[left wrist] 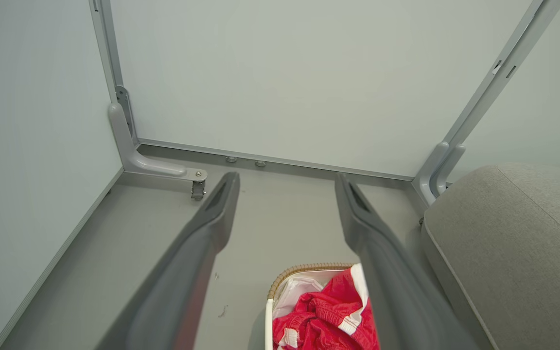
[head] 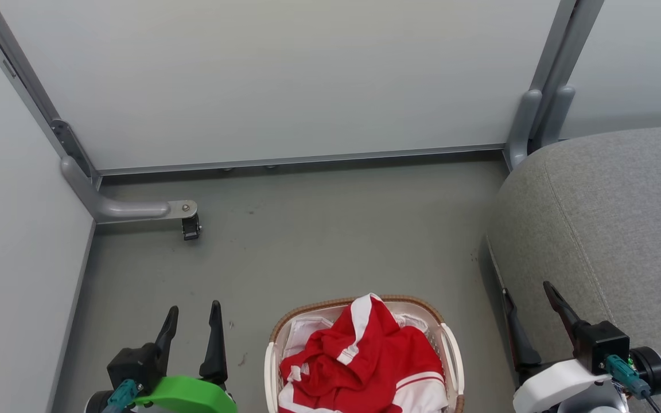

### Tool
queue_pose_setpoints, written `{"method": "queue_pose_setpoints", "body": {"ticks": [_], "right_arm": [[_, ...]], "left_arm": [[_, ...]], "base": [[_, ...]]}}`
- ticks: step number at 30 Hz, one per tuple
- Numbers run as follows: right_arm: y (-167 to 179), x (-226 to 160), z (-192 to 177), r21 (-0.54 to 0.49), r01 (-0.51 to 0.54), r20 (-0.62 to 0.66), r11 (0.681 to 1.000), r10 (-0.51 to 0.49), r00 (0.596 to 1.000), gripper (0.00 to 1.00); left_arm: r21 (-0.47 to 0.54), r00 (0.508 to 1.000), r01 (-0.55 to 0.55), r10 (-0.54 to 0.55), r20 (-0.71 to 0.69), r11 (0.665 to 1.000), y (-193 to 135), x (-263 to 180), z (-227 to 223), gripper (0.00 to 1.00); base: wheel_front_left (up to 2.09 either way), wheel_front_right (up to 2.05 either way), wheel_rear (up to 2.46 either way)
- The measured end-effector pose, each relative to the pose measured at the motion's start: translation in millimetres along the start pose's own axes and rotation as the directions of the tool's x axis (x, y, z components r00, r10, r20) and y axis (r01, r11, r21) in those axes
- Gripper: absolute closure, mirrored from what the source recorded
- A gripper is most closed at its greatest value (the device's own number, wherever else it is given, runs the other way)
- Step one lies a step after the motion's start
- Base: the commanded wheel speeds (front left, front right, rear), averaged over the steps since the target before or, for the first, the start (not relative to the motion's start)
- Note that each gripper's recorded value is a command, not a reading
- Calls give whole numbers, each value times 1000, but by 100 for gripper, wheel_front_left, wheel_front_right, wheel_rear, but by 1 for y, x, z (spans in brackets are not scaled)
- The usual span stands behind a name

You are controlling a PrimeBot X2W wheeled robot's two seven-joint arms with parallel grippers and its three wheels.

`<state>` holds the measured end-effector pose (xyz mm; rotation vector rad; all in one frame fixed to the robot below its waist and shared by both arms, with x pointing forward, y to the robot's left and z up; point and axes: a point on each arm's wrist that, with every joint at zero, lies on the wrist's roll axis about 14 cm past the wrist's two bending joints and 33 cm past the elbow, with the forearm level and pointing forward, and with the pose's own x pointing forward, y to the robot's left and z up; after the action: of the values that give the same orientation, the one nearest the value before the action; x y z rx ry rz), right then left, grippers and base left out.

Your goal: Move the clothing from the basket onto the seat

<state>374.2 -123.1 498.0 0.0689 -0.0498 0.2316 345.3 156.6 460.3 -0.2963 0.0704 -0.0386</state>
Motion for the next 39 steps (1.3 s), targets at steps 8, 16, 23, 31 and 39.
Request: {"method": "queue_pose_setpoints", "body": {"ticks": [8, 16, 23, 31, 39], "right_arm": [[0, 0, -1, 0, 1, -3, 1000, -1, 1000, 0], [-2, 0, -2, 1, 5, -5, 1000, -5, 1000, 0], [-7, 3, -3, -1, 19, -7, 1000, -19, 1000, 0], [-22, 31, 8, -15, 44, 39, 999, -44, 998, 0], [-48, 71, 16, -36, 93, 97, 995, -89, 991, 0]], "left_arm": [[-1, 1000, -3, 3, -9, 1000, 1, 0, -3, 0], [0, 1000, -1, 1, -16, 1000, 0, 0, -5, 0], [32, 998, 43, -42, -40, 999, -11, 6, -11, 0], [90, 978, 206, -202, -53, 974, -52, 51, -9, 0], [135, 919, 372, -344, -193, 918, -88, 99, -50, 0]], "base": [[0, 0, 0], [0, 0, 0], [0, 0, 0], [0, 0, 0], [0, 0, 0]]}}
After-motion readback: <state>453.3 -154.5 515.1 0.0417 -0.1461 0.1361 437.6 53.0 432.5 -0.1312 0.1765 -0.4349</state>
